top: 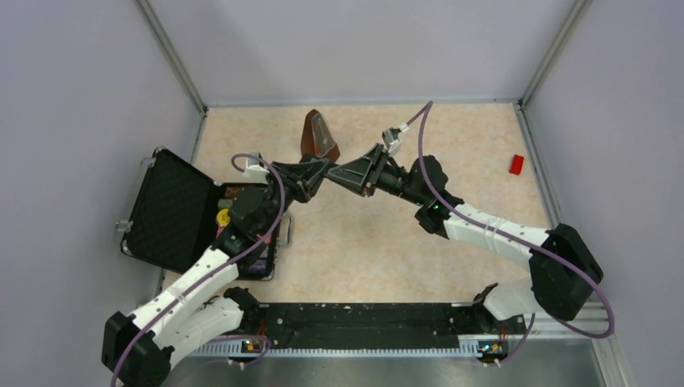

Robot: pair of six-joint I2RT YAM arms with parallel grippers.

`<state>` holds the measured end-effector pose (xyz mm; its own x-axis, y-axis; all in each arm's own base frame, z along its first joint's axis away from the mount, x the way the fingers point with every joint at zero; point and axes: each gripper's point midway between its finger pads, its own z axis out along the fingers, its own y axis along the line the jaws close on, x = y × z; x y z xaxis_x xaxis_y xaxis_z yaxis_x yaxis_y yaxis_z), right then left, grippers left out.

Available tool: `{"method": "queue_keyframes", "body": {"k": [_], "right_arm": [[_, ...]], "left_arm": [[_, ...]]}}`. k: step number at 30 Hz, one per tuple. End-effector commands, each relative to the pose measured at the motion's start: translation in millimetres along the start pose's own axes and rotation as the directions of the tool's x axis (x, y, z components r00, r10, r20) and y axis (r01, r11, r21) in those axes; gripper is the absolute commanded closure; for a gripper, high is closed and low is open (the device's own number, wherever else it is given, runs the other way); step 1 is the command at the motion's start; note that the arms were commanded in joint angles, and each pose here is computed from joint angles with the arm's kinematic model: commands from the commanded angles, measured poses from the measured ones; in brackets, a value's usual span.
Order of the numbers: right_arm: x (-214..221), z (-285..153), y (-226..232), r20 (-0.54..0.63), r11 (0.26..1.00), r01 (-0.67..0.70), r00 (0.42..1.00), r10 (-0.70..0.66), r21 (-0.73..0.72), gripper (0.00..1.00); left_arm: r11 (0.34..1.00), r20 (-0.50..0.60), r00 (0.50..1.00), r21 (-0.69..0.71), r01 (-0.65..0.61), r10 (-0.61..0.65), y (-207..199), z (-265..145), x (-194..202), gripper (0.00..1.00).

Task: Load the batteries into the remote control
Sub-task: Load the battery cover into the remote control.

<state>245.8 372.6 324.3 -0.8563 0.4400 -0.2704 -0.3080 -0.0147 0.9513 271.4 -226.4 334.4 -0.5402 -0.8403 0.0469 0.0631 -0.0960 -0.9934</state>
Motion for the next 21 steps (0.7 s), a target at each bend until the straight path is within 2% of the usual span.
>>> {"method": "queue_keyframes", "body": {"k": [1,5,9,11,15,17,19,21], "right_arm": [[-10,-9,12,0.03,0.997,0.063,0.997,-0.064,0.048,0.49],[-12,-25,25,0.004,0.992,0.116,0.993,-0.116,0.04,0.35],[-16,-42,49,-0.028,0.979,0.204,0.979,-0.204,-0.001,0.28],[-10,-48,57,-0.098,0.963,0.267,0.958,-0.268,-0.026,0.25],[16,-55,68,-0.294,0.913,0.381,0.865,-0.407,-0.143,0.24],[28,-61,66,-0.387,0.897,0.4,0.809,-0.442,-0.187,0.24],[35,-66,66,-0.434,0.883,0.415,0.769,-0.469,-0.219,0.24],[40,-71,68,-0.451,0.87,0.423,0.743,-0.494,-0.254,0.26]], "left_arm": [[0.984,-0.096,0.992,0.165,-0.066,0.082,-60,-23,21,1.0],[0.981,-0.092,0.986,0.145,-0.128,0.142,-55,-25,19,1.0],[0.972,-0.137,0.968,0.137,-0.193,0.212,-50,-27,25,1.0],[0.958,-0.186,0.944,0.141,-0.248,0.272,-48,-26,32,1.0],[0.907,-0.356,0.836,0.22,-0.359,0.418,-54,-29,62,1.0],[0.877,-0.442,0.76,0.303,-0.374,0.477,-68,-34,80,1.0],[0.857,-0.517,0.686,0.359,-0.369,0.512,-80,-38,95,1.0],[0.841,-0.544,0.644,0.393,-0.371,0.538,-86,-40,100,1.0]]}}
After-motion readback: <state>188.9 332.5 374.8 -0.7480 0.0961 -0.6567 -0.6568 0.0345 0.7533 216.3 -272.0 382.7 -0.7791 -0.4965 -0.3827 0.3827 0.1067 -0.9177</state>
